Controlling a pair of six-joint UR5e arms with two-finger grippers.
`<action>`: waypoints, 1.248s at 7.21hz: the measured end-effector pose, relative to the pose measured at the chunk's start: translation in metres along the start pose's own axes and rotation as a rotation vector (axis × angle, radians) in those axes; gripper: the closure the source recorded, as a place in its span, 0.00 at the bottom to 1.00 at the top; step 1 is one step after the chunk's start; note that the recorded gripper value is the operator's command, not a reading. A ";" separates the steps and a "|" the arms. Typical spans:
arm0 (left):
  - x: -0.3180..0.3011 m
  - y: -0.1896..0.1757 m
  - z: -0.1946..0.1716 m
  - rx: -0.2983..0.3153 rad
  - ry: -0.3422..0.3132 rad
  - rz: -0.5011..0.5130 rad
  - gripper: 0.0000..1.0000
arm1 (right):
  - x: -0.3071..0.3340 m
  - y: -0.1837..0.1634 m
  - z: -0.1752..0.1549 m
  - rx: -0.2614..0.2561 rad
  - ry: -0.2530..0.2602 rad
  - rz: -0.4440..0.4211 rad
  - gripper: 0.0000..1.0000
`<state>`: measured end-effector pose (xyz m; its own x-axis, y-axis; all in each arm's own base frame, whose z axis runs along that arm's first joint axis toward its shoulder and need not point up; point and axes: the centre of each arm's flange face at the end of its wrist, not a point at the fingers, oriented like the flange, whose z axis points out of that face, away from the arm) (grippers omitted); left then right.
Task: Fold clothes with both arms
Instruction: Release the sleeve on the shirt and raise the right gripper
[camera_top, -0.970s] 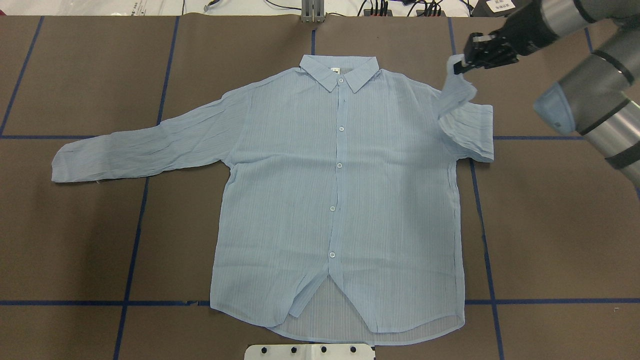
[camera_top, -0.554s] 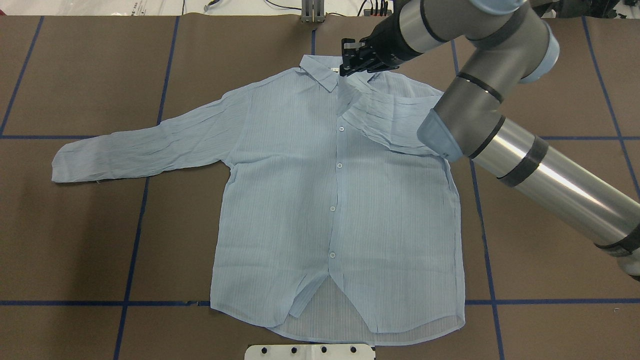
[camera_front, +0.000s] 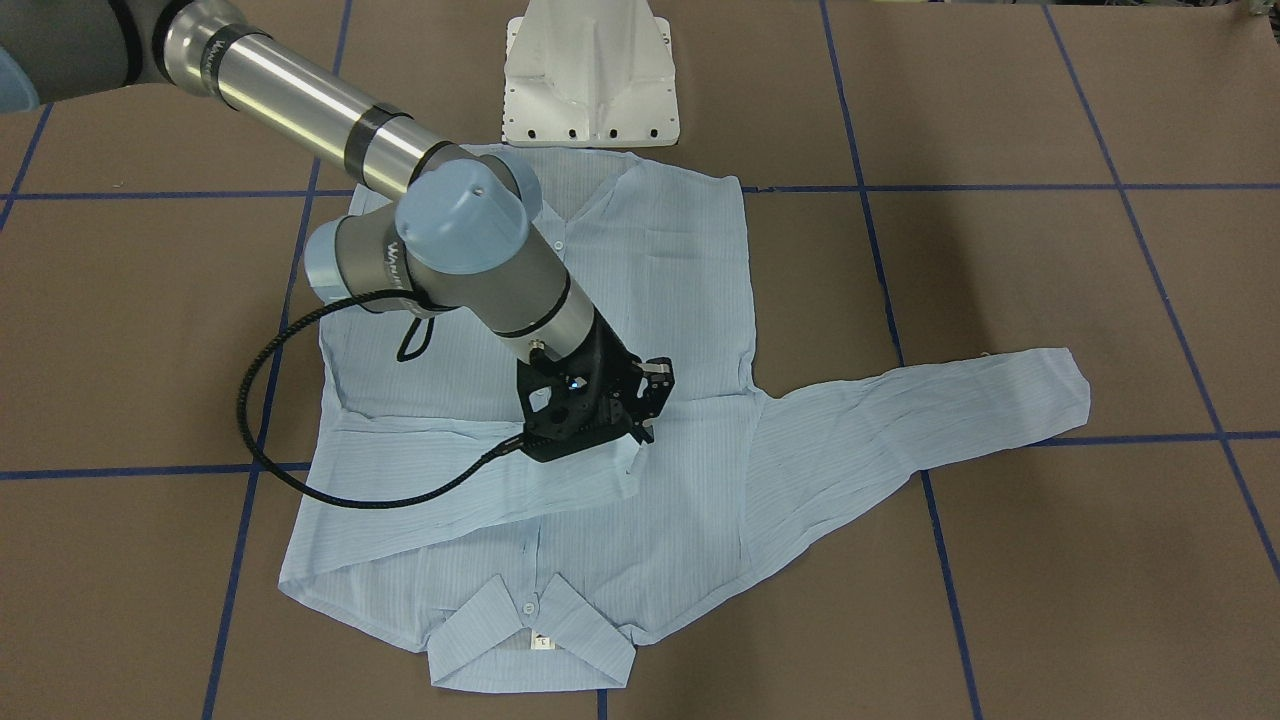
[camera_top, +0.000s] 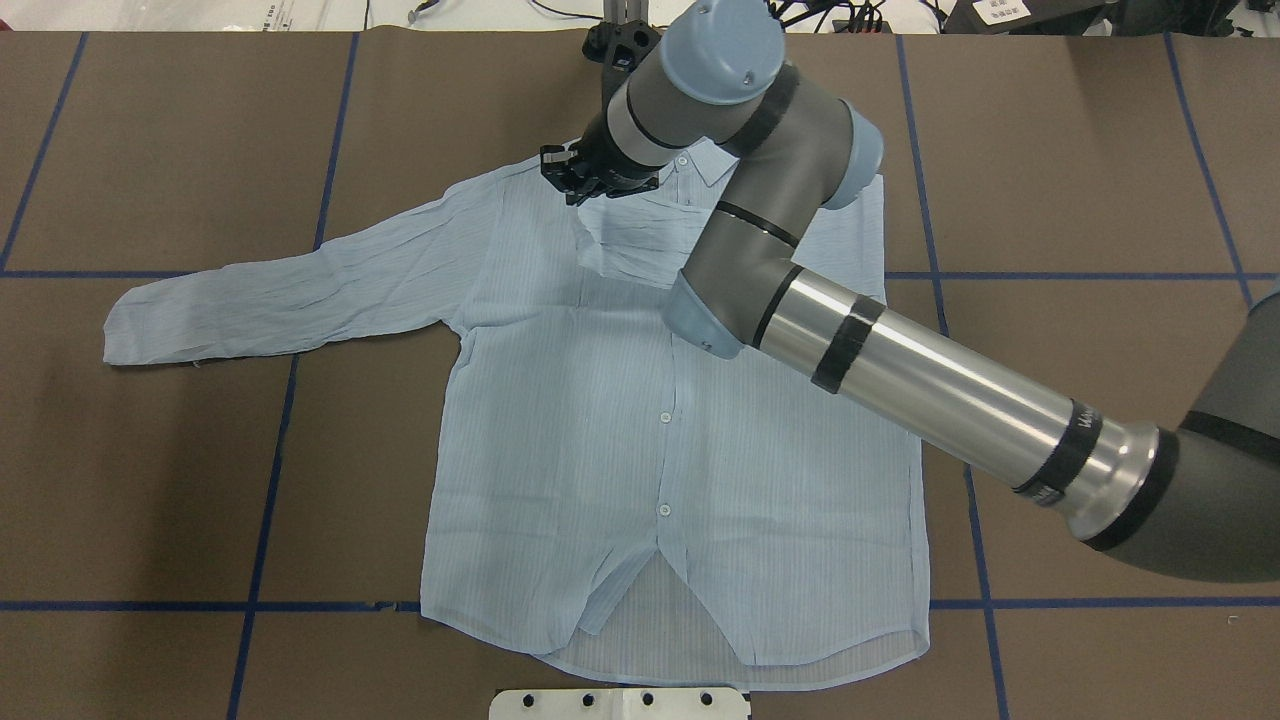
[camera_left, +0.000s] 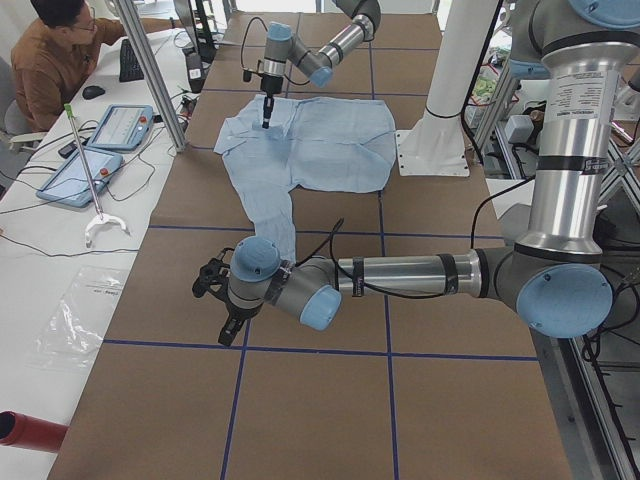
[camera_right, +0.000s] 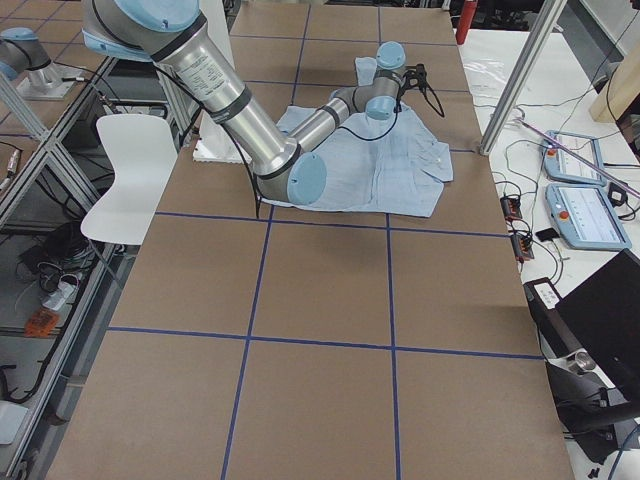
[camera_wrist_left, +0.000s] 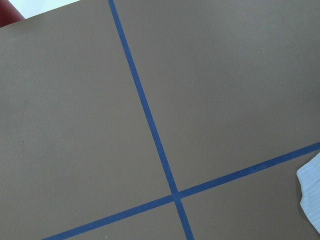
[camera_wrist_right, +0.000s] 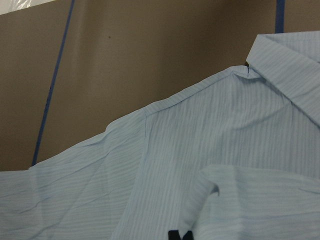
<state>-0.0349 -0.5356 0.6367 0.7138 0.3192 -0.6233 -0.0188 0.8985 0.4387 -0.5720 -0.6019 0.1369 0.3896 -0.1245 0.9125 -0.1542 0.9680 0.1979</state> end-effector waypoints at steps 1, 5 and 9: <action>0.000 0.000 0.000 -0.001 0.001 0.000 0.01 | -0.021 0.002 0.027 0.004 0.038 -0.005 0.00; -0.001 -0.007 0.003 0.000 0.001 -0.007 0.01 | -0.073 0.039 0.064 0.070 0.077 -0.051 0.00; 0.042 0.001 0.035 0.046 0.058 -0.181 0.01 | -0.029 0.044 0.013 0.035 0.215 -0.067 0.00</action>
<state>0.0198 -0.5324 0.6338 0.6614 0.1717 -0.7301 0.1394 0.9284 0.3446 -0.6014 -0.5586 0.1240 0.5842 -0.1353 0.8003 -0.1511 0.9507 0.2710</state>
